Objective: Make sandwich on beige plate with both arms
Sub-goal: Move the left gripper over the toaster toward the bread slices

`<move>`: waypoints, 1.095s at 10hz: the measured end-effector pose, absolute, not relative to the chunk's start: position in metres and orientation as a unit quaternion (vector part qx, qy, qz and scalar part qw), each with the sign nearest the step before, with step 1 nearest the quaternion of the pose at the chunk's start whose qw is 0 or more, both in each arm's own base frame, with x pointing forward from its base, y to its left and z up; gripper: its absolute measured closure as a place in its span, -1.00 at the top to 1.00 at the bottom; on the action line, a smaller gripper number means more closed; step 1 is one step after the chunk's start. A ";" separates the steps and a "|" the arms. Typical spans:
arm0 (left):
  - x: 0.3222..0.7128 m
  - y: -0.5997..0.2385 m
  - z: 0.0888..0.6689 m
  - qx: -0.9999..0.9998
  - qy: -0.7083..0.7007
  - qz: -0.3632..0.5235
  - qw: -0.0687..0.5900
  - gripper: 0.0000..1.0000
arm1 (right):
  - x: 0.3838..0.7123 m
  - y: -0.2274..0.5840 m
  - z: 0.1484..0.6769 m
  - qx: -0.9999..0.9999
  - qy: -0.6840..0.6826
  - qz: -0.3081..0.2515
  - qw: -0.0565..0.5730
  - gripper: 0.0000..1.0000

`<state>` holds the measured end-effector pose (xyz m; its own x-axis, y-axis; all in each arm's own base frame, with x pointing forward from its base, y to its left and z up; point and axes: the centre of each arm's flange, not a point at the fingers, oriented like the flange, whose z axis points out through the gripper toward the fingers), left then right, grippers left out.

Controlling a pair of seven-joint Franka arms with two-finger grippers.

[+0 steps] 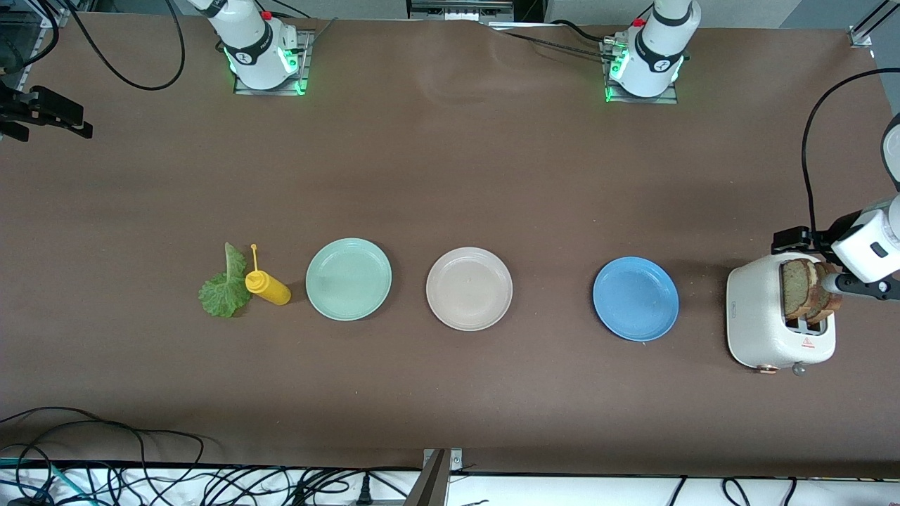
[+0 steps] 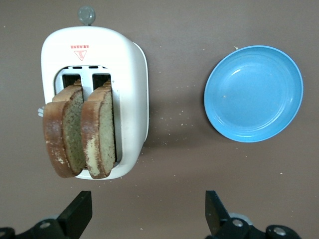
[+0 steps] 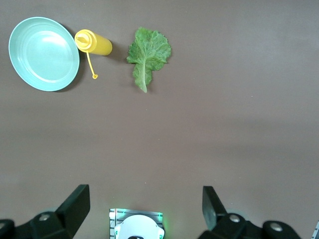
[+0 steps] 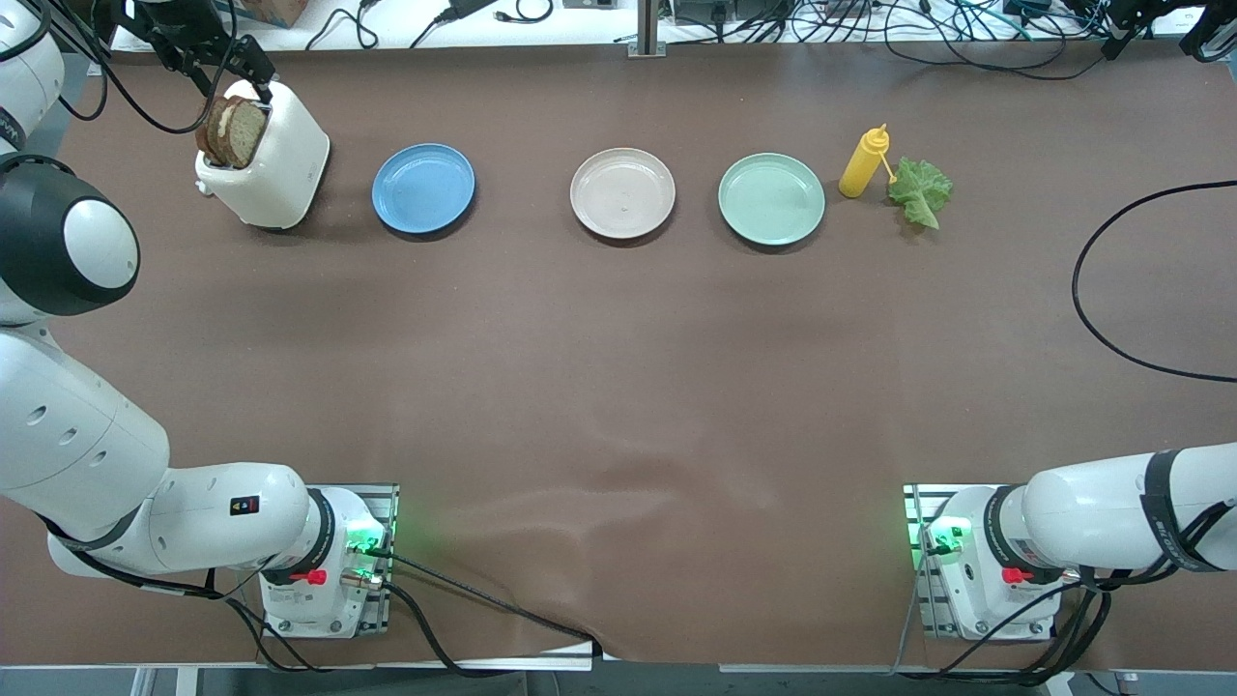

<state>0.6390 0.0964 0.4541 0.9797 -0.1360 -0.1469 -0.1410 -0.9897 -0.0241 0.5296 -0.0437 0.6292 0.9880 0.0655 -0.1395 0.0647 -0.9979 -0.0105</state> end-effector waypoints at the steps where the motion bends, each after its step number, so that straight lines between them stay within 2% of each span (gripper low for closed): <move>1: 0.641 0.100 0.451 -0.995 0.069 0.073 0.017 1.00 | 0.530 -0.044 0.629 -0.997 -0.033 0.070 0.003 1.00; 11: 0.670 0.126 0.416 -0.996 0.058 0.067 0.017 1.00 | 0.530 -0.044 0.629 -0.997 -0.033 0.070 0.003 1.00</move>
<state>0.6704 0.1264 0.4160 0.9842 -0.1136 -0.1359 -0.1182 -0.9926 -0.0262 0.5296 -0.0437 0.6293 0.9881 0.0654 -0.1394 0.0646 -0.9979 -0.0105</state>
